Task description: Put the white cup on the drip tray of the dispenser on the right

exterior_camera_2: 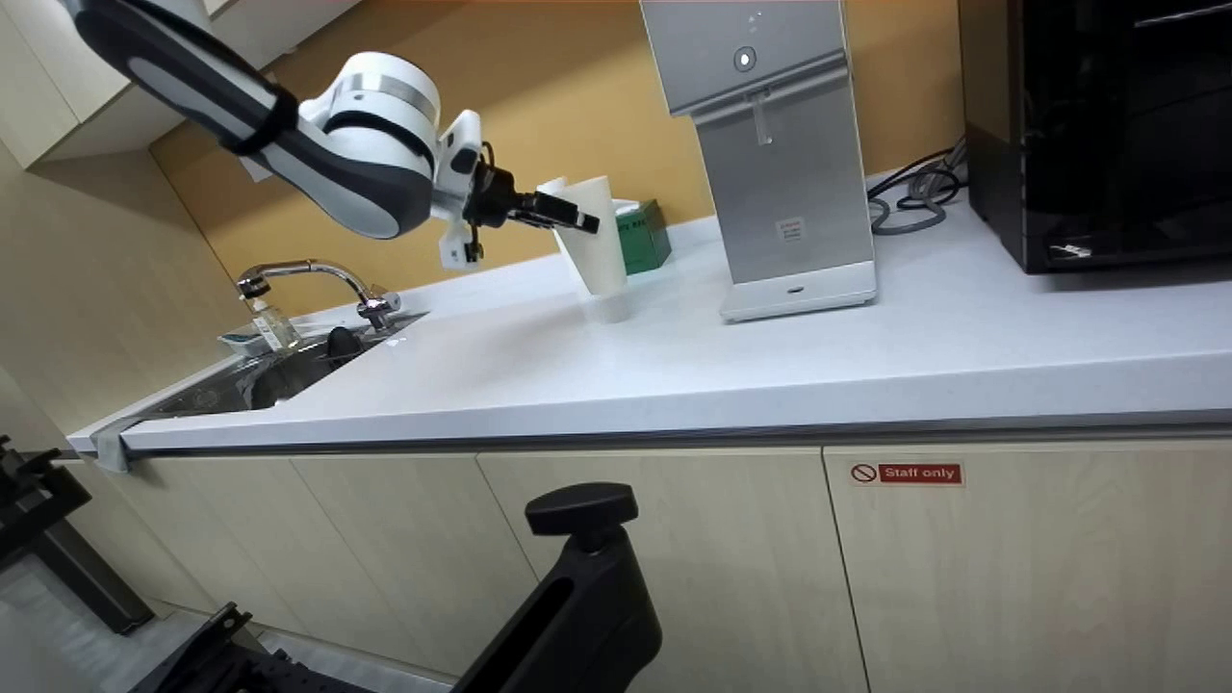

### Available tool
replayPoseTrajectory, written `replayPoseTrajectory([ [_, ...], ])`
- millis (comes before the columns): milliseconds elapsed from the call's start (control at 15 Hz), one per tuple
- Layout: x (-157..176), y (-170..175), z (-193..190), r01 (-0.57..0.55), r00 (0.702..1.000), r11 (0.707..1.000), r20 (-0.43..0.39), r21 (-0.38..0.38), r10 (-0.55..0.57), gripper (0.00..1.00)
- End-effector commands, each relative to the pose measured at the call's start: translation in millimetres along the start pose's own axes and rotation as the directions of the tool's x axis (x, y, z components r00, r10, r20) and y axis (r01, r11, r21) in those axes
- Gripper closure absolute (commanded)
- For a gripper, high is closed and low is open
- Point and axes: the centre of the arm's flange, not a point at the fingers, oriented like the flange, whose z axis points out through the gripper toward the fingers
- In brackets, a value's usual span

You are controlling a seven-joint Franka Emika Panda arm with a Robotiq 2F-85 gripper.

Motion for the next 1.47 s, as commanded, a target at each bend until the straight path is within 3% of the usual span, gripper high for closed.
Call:
replayPoseTrajectory([
  [0,11,35,-47,-0.041,0.999,0.993,-0.010,-0.114,0.040,0.51],
  [333,7,88,-39,-0.102,0.994,0.974,0.029,-0.201,0.110,0.51],
  [400,7,68,-34,-0.093,0.995,0.981,0.020,-0.169,0.098,0.26],
  [600,4,86,-29,-0.101,0.993,0.974,0.032,-0.201,0.110,0.26],
  [667,4,86,-29,-0.101,0.993,0.974,0.033,-0.201,0.110,0.51],
  [1000,24,123,5,-0.127,0.992,0.953,-0.023,-0.276,0.125,0.51],
  [1400,36,151,43,-0.107,0.994,0.957,-0.013,-0.270,0.107,0.51],
])
